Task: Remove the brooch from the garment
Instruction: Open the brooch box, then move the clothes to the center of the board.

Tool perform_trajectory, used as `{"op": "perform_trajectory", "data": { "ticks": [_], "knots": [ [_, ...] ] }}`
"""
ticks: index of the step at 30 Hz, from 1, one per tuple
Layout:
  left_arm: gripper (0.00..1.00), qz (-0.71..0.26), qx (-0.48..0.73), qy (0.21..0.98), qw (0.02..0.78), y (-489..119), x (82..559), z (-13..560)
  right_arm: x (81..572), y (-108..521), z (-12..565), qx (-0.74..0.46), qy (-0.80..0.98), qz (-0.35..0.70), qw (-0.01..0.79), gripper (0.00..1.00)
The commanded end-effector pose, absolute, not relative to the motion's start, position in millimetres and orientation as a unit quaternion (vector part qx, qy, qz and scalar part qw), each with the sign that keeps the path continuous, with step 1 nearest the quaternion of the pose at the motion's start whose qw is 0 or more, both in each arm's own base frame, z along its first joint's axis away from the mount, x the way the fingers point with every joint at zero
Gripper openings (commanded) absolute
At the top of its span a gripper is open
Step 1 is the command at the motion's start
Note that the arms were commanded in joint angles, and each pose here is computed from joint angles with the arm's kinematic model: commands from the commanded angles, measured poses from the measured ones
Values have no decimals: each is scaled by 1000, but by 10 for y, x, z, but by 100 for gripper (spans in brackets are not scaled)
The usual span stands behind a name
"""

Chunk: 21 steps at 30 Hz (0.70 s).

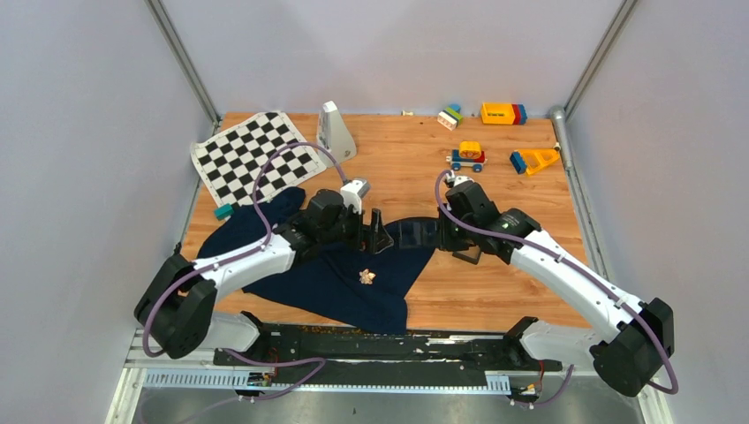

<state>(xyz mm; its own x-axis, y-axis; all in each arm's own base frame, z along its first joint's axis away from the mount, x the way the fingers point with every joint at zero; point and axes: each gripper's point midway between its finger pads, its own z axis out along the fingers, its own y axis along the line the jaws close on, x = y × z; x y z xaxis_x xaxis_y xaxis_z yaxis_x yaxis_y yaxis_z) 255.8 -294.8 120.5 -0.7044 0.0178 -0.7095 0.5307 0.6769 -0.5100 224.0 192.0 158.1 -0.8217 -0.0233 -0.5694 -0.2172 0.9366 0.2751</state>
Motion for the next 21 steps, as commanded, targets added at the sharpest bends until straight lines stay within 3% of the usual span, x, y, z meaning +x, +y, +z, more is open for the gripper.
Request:
{"op": "perform_trajectory", "data": {
  "ticks": [1,7,9,13,17,21],
  "knots": [
    [100,-314,258,849,339,-2791,2240,1107,2229,1637,1498,-23,950,109,291,0],
    [100,-181,340,872,302,-2729,1895,751,2118,1516,1363,-18,967,67,247,0],
    [96,-148,350,882,278,-2715,1805,596,2097,1508,1349,-17,968,64,240,0],
    [75,-115,320,914,221,-2586,1582,315,2080,1496,1369,-15,967,68,245,0],
    [50,-163,280,926,191,-2528,1272,198,2057,1503,1401,-17,966,77,247,0],
    [47,-172,249,936,177,-2371,1121,219,2046,1511,1420,-19,965,81,248,0]
  ]
}}
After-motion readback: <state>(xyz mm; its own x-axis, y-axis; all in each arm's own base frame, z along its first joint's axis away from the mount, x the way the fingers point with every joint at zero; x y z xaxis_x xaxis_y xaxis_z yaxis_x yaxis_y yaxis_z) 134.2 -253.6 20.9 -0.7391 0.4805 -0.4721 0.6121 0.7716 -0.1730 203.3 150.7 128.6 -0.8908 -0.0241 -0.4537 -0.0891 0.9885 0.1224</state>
